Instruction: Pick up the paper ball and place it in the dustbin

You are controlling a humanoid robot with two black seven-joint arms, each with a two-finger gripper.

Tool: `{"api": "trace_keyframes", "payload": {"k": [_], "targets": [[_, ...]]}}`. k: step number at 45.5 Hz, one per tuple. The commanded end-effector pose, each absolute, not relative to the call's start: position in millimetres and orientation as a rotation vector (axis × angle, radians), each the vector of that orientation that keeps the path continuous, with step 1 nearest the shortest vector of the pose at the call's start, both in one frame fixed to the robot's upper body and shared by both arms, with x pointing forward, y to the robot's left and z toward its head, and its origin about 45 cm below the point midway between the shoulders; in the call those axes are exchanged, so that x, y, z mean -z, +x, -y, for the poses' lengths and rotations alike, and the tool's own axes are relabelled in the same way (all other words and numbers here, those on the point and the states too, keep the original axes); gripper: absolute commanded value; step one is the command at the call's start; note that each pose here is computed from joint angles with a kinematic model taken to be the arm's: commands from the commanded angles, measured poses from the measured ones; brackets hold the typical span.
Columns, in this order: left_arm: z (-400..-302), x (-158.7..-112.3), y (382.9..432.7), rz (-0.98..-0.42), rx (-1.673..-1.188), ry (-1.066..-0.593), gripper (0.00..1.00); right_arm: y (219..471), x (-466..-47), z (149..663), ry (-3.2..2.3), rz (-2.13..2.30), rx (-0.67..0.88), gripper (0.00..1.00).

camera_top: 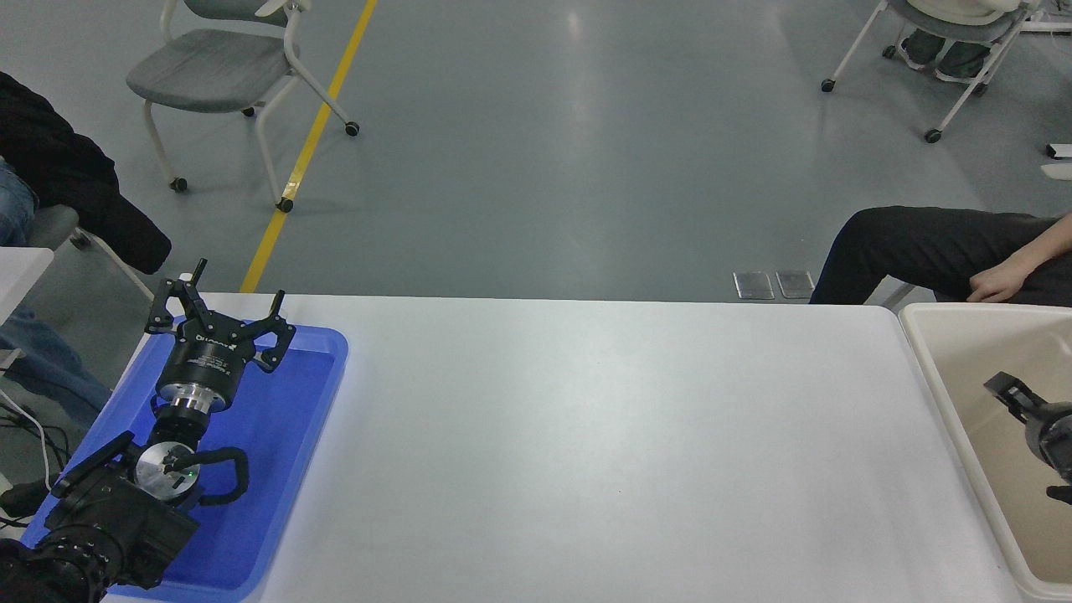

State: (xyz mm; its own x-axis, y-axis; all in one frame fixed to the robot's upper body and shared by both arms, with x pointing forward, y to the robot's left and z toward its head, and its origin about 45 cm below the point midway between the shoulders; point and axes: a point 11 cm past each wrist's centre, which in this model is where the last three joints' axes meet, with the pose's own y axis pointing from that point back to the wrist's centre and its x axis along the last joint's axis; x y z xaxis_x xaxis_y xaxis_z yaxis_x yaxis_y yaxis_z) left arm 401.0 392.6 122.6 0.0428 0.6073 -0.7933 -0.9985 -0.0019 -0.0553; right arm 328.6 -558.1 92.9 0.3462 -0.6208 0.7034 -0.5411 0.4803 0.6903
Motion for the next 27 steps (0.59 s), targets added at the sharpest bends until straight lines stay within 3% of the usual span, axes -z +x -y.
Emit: {"api": "trace_keyframes", "payload": {"k": [1, 6, 15, 27], "targets": [[-393.4, -121.7, 400.3, -0.674, -1.429, -0.752, 1.0, 359.1, -110.4, 541.9, 1.209, 1.356, 0.037, 1.0], [-392.6, -122.1, 400.7, -0.674, -1.426, -0.753, 1.0, 383.9, -128.7, 529.3, 1.283, 1.516, 0.081, 1.0], [-393.5, -121.1, 399.7, -0.675, -1.43, -0.751, 1.0, 410.4, -137.4, 495.5, 1.498, 1.841, 0.333, 1.0], [-394.3, -121.4, 399.6, -0.674, -1.431, -0.751, 1.0, 448.5, -156.5, 409.2, 1.911, 2.012, 0.65, 1.0]]}}
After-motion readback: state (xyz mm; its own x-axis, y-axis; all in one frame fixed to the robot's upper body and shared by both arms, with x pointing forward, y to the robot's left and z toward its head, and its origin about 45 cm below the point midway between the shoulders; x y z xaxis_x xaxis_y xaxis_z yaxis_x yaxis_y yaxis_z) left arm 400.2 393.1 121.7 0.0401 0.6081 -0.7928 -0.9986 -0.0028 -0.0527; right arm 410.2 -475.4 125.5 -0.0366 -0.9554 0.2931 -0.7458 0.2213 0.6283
